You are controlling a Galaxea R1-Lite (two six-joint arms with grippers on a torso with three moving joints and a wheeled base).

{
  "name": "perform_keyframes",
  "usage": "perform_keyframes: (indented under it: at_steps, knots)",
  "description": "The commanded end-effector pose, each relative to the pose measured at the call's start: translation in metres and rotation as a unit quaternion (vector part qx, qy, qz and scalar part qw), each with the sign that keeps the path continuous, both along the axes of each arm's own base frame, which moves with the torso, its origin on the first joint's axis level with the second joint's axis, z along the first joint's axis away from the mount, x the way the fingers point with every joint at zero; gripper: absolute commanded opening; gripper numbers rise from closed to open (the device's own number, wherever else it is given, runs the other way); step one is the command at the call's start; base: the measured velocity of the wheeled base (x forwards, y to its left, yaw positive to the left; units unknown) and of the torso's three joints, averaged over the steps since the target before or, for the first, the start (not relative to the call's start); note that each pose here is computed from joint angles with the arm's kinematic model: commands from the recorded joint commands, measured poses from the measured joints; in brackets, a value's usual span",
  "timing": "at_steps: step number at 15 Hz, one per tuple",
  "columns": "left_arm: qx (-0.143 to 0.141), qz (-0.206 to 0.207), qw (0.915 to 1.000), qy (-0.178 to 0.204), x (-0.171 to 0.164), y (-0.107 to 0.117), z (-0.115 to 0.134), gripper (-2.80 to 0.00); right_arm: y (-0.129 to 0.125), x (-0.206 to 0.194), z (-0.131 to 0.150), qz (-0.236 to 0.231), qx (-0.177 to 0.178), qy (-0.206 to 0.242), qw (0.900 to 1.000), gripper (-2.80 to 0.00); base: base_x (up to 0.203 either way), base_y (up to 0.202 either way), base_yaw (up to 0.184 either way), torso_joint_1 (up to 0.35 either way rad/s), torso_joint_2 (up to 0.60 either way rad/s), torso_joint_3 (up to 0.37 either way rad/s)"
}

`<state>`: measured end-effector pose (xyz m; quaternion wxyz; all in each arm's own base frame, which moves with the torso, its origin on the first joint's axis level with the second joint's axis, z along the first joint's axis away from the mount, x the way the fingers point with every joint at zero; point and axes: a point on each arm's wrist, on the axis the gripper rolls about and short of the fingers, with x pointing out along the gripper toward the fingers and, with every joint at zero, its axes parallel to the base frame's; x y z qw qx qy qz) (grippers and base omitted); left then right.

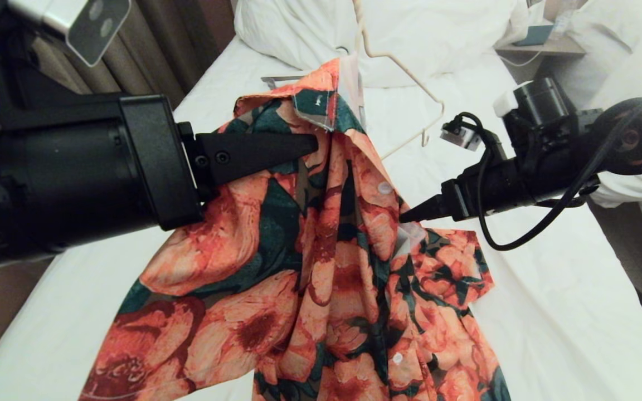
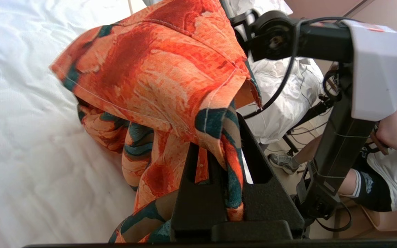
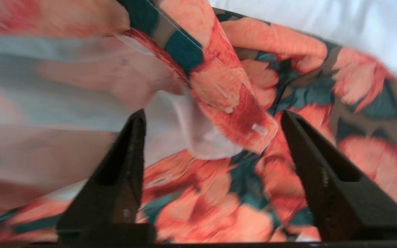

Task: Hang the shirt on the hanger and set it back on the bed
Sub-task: Hook the other side of the shirt onto the hanger

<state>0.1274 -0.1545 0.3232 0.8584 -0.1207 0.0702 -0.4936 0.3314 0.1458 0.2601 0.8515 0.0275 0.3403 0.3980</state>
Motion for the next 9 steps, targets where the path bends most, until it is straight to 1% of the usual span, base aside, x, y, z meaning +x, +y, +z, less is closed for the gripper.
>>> perform_keyframes:
  at_steps: [1,5,6,9]
  knots:
    - [-0.001,0.0,1.0,0.001,0.0,-0.001,0.0,-2.8,0.008,0.005,-0.01,0.01,-0.013,0.001,1.0,0.0,0.0,0.0,0.0,0.0,0.0,0.0]
    - [-0.002,0.001,1.0,0.0,0.0,0.001,0.001,-2.8,0.016,0.008,-0.014,0.018,-0.013,-0.002,1.0,0.0,0.0,0.0,0.0,0.0,0.0,0.0]
    - [-0.003,0.001,1.0,-0.001,-0.001,0.001,0.001,-2.8,0.018,0.007,-0.014,0.021,-0.012,-0.002,1.0,-2.8,0.0,0.0,0.0,0.0,0.0,0.0]
    - [-0.005,0.002,1.0,-0.002,-0.002,0.002,0.002,-2.8,0.021,0.007,-0.017,0.023,-0.013,0.001,1.0,-2.8,0.0,0.0,0.0,0.0,0.0,0.0]
